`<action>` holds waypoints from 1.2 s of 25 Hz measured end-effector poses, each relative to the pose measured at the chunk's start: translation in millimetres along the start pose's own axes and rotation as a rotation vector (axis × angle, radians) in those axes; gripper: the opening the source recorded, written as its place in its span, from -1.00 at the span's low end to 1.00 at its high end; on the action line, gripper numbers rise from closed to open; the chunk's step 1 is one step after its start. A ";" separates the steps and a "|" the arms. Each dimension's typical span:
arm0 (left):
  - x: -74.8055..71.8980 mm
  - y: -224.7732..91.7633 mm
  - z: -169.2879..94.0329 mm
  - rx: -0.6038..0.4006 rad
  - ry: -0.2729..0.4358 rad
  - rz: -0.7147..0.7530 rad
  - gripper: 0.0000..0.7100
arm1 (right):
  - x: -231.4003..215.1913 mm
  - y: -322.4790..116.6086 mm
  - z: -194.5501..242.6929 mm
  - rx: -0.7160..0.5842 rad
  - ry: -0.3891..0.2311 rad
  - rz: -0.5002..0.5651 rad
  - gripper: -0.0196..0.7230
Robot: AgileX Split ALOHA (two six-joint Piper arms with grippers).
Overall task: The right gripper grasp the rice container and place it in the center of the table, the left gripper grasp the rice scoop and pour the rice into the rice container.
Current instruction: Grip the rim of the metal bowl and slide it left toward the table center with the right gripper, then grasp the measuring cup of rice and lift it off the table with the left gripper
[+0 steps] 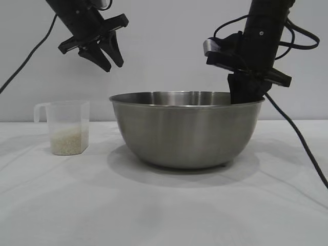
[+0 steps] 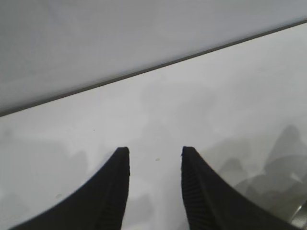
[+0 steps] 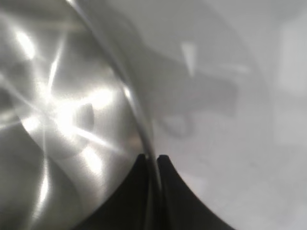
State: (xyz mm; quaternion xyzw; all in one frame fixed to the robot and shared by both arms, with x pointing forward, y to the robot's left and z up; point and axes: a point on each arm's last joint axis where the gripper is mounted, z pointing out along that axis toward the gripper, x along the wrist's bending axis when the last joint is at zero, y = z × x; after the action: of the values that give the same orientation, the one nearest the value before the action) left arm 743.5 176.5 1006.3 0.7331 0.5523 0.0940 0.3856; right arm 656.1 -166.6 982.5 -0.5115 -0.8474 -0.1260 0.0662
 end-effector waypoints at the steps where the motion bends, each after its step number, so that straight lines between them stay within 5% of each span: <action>1: 0.0 0.0 0.0 0.000 0.000 0.000 -0.37 | 2.1 -0.8 -13.5 -0.034 0.007 0.004 -0.26; 6: -0.4 0.3 -0.7 0.000 -0.001 0.001 -0.37 | 40.3 -15.2 -61.9 -0.159 0.147 0.014 -0.19; 9: -0.8 0.9 -1.7 -0.002 -0.001 0.001 -0.37 | 67.6 -38.4 -64.6 -0.120 0.160 -0.029 -0.19; 12: -2.1 2.9 -5.0 -0.009 -0.001 0.004 -0.37 | 74.8 -68.0 -53.2 -0.014 0.091 -0.045 -0.19; 15: 0.5 2.2 -6.0 0.000 -0.002 0.000 -0.37 | 55.1 -94.4 -45.7 0.058 -0.089 0.024 -0.19; 17: 3.4 1.4 -7.1 0.010 -0.002 -0.005 -0.37 | 44.5 -108.6 -49.1 0.015 -0.154 0.072 -0.19; 23: 7.5 6.3 -18.6 -0.004 0.002 -0.012 -0.37 | 70.0 -174.6 -83.0 -0.414 -0.127 0.104 -0.19; 30: 9.4 11.9 -29.8 -0.028 0.005 -0.018 -0.37 | 96.4 -285.0 -115.4 -0.596 -0.161 -0.002 -0.19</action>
State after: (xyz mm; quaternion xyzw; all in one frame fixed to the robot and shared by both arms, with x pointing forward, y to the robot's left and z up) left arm 739.0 197.4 1032.0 0.7226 0.5583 0.1001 0.3952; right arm 357.2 -243.9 1074.9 -0.5161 -0.7760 -0.3281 -0.1544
